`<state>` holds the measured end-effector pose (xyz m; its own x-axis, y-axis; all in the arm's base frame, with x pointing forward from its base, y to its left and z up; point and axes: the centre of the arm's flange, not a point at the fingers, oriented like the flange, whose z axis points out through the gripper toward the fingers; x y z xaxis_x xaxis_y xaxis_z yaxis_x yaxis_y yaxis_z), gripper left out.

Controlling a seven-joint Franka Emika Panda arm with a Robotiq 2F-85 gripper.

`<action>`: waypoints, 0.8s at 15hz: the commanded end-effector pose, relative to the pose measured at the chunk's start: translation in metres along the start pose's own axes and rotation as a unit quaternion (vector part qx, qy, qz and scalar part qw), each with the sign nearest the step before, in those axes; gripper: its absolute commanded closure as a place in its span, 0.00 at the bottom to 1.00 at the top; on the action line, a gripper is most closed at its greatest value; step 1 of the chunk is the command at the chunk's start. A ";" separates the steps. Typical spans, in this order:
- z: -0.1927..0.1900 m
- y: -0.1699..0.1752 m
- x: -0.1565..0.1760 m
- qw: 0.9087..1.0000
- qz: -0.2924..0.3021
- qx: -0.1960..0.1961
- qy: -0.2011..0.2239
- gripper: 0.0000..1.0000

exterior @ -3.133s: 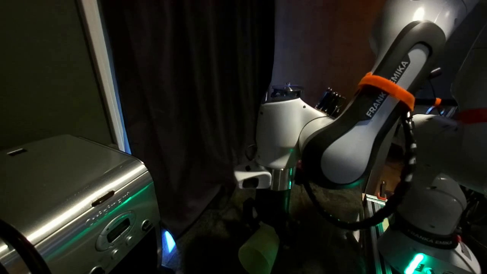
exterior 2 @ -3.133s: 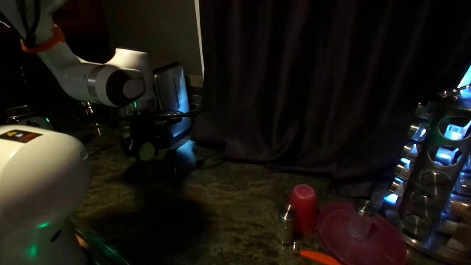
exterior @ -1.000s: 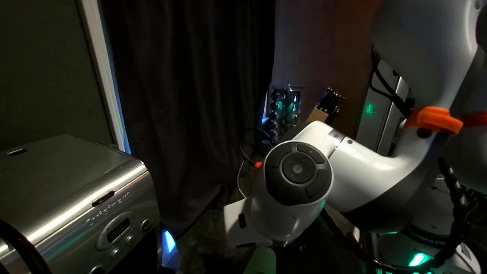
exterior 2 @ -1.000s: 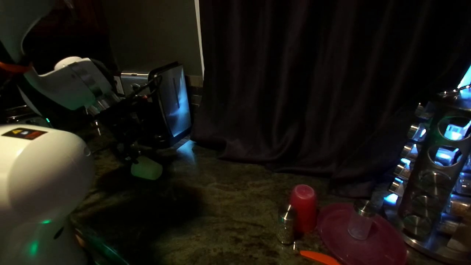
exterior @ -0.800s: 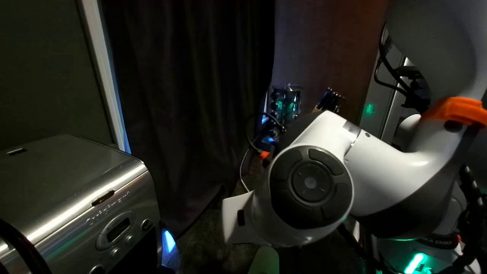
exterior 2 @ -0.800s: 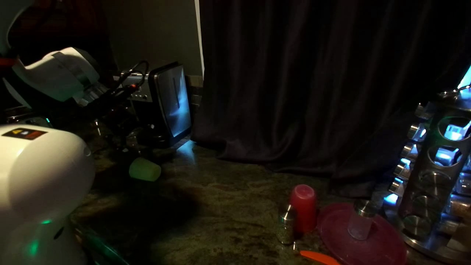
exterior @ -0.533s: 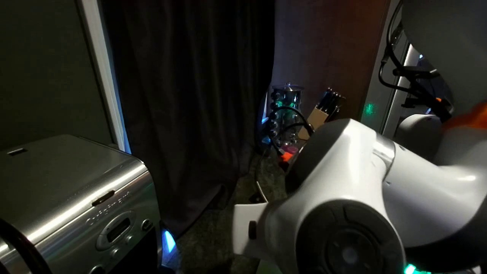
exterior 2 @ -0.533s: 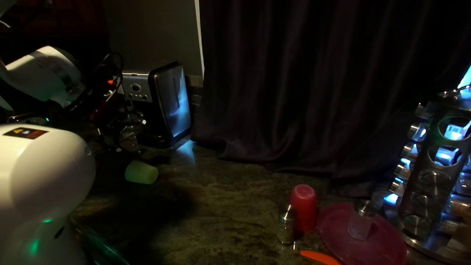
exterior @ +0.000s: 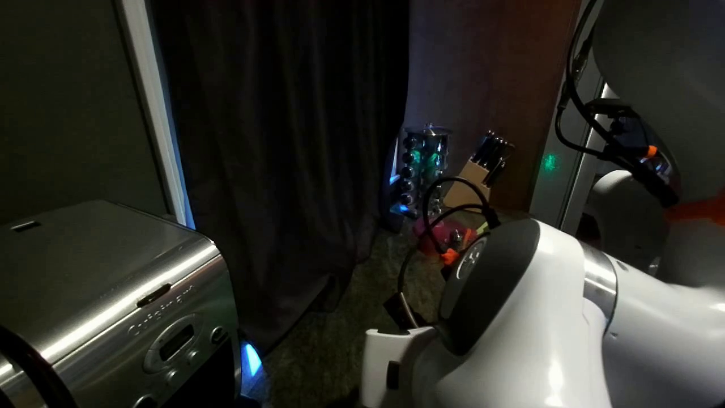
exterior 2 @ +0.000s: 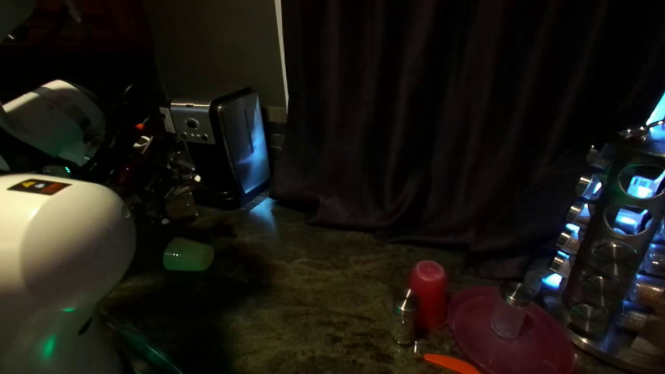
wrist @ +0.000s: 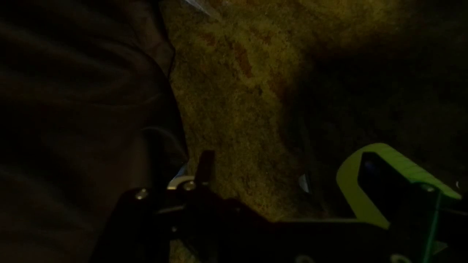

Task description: Flip over the green cup

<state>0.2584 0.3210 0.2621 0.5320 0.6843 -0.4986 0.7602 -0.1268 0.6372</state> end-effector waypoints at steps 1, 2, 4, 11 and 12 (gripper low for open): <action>0.001 -0.023 0.012 0.999 0.010 -0.005 -0.043 0.00; 0.002 -0.029 0.012 0.998 0.013 -0.005 -0.057 0.00; 0.005 -0.040 0.011 0.996 0.017 0.005 -0.088 0.00; -0.005 -0.061 0.020 0.993 0.044 0.046 -0.102 0.00; -0.004 -0.064 0.022 0.992 0.048 0.049 -0.104 0.00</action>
<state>0.2250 0.3351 0.2230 0.6361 0.5278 -0.5629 0.7429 -0.2216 0.6316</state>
